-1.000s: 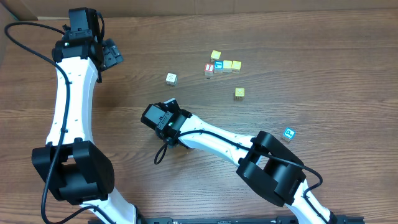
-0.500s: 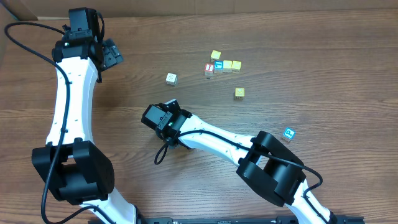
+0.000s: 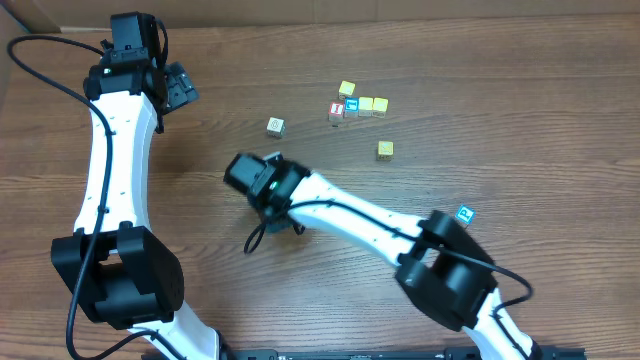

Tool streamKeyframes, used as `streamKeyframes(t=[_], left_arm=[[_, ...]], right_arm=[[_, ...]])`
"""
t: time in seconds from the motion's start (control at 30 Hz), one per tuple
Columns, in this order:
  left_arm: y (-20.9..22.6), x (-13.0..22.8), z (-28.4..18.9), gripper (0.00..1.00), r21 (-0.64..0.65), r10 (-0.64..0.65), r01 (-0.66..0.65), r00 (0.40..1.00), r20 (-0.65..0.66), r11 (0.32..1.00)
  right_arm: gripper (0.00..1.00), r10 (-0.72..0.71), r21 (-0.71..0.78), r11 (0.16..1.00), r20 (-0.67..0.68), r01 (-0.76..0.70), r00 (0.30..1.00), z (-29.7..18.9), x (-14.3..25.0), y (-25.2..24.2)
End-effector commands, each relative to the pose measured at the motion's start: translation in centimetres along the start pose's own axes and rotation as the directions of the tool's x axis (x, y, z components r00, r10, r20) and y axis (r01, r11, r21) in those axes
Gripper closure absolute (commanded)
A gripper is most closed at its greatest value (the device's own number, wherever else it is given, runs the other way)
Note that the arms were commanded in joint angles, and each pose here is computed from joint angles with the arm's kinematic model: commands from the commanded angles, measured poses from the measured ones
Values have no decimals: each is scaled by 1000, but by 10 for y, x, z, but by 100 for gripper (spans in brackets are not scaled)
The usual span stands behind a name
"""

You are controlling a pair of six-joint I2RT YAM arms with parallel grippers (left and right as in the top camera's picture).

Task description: Flip 5 blocks

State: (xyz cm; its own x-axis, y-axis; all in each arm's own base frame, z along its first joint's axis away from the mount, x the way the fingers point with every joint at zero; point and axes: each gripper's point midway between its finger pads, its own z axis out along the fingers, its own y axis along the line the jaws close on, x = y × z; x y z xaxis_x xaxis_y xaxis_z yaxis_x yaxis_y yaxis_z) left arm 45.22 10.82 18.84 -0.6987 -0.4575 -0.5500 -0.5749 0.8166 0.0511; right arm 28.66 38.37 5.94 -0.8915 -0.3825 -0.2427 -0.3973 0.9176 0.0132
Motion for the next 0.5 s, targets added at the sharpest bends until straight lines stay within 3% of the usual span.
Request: streamKeyframes(t=[0.0,0.1,0.3,0.47], left_arm=[[3,-10,-10,0,-1,-35,35,999,34,999],[3,-10,-10,0,-2,-35,35,999,34,999],[3,-10,-10,0,-1,-35,35,999,34,999],[3,-10,-10,0,-1,-35,35,999,35,999]], right_arm=[[96,126,-199,973,28,-118,992,-62,-32,-10],[96,213,-232,947,-63,-222,975,-64,-31,-39],[96,389,-146,895,-212,-422,897,-31,-10,-101],[96,308,-126,926,-290,-356,906,-6,25,-104]])
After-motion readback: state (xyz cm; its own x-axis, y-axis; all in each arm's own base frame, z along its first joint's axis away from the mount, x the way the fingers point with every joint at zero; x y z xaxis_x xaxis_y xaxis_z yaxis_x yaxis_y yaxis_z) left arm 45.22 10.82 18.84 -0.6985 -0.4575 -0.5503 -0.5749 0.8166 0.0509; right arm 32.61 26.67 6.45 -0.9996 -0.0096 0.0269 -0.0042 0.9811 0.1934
